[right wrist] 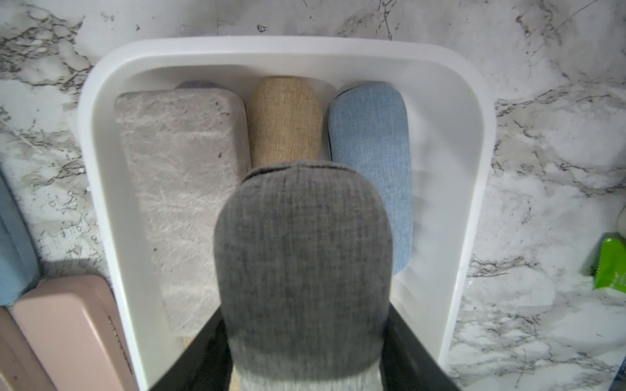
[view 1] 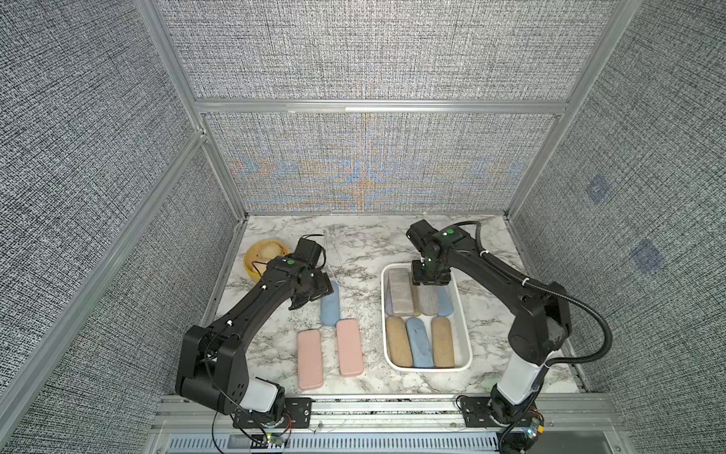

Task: Put the glasses cases into the storage boxes
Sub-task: Place the glasses case in the storage box.

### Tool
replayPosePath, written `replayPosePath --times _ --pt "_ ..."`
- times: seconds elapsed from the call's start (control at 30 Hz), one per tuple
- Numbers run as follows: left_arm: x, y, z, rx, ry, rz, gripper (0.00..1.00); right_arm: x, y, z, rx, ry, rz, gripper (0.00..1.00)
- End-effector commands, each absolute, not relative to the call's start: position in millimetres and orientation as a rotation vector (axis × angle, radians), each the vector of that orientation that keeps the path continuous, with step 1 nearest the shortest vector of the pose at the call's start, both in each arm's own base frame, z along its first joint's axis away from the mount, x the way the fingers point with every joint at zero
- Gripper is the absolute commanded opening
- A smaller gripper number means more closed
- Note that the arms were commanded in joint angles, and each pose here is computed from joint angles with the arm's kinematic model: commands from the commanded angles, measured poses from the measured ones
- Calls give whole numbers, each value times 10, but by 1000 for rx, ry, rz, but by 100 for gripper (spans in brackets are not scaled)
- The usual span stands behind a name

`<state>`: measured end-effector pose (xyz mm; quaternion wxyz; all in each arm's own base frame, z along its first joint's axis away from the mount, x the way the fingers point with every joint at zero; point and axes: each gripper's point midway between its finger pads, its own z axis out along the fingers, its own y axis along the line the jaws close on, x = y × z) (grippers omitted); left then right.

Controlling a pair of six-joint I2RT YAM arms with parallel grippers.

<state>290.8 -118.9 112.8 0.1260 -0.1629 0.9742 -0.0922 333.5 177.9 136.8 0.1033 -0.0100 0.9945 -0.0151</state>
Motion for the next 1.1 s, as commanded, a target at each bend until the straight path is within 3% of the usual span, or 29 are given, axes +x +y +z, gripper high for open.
replayPosePath --times 0.0,0.33,0.9,1.07 --pt "2929 -1194 1077 -485 2838 -265 78 3495 1804 1269 -31 2916 -51 49" --pt "2918 -1196 1021 -478 2862 -252 77 3678 1926 977 -7 2950 -41 47" --pt "2905 -1225 876 -465 2917 -239 78 3605 2038 760 26 3029 0 47" --pt "2901 -1221 848 -467 2923 -232 78 3623 2106 776 -5 3025 58 55"
